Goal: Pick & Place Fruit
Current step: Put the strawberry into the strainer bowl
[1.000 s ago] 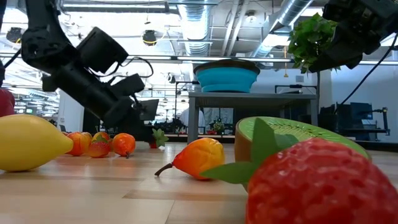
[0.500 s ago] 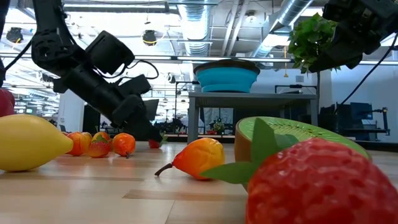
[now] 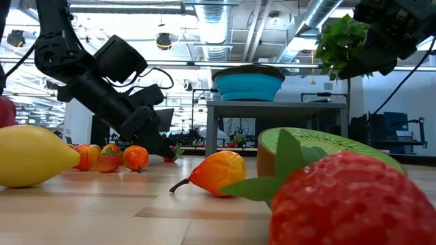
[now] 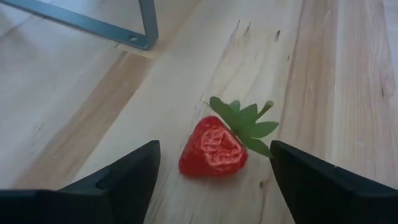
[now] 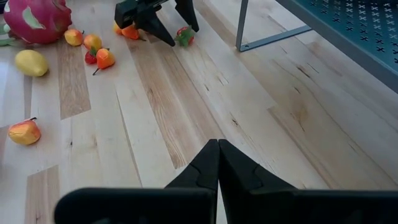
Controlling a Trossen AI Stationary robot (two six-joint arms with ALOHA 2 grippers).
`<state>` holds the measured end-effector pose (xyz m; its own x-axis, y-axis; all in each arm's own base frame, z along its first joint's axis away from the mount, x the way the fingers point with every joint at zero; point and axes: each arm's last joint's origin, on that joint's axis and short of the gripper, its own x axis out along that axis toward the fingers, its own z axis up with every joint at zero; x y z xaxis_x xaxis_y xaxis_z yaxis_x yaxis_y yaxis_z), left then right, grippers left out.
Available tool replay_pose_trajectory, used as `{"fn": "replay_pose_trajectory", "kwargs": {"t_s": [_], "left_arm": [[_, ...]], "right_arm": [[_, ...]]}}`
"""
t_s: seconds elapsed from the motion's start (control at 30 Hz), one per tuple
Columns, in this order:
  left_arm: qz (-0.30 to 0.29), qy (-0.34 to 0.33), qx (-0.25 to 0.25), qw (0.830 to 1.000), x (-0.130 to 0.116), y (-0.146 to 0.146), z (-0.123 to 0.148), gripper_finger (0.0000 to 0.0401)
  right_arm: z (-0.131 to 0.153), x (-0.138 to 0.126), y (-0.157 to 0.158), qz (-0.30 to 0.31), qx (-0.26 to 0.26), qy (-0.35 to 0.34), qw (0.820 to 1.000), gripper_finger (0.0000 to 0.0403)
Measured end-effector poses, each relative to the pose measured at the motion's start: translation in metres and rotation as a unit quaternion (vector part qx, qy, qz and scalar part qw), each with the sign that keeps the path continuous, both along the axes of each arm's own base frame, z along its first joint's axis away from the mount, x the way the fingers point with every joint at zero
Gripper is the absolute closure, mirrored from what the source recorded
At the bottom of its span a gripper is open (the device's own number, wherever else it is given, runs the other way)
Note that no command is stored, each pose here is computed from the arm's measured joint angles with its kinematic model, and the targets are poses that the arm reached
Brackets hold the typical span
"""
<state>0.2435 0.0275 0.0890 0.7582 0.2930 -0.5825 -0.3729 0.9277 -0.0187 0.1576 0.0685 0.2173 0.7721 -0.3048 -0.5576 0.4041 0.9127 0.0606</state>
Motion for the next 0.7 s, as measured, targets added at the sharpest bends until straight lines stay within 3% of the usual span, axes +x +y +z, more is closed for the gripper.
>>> {"fn": "replay_pose_trajectory", "kwargs": {"t_s": [0.7], "left_arm": [[-0.013,-0.003,-0.019,1.000,0.0002,-0.0012,-0.0001,0.0232]], "right_arm": [[0.0000,0.0000,0.0000,0.000,0.000,0.000,1.000,0.0403]]}}
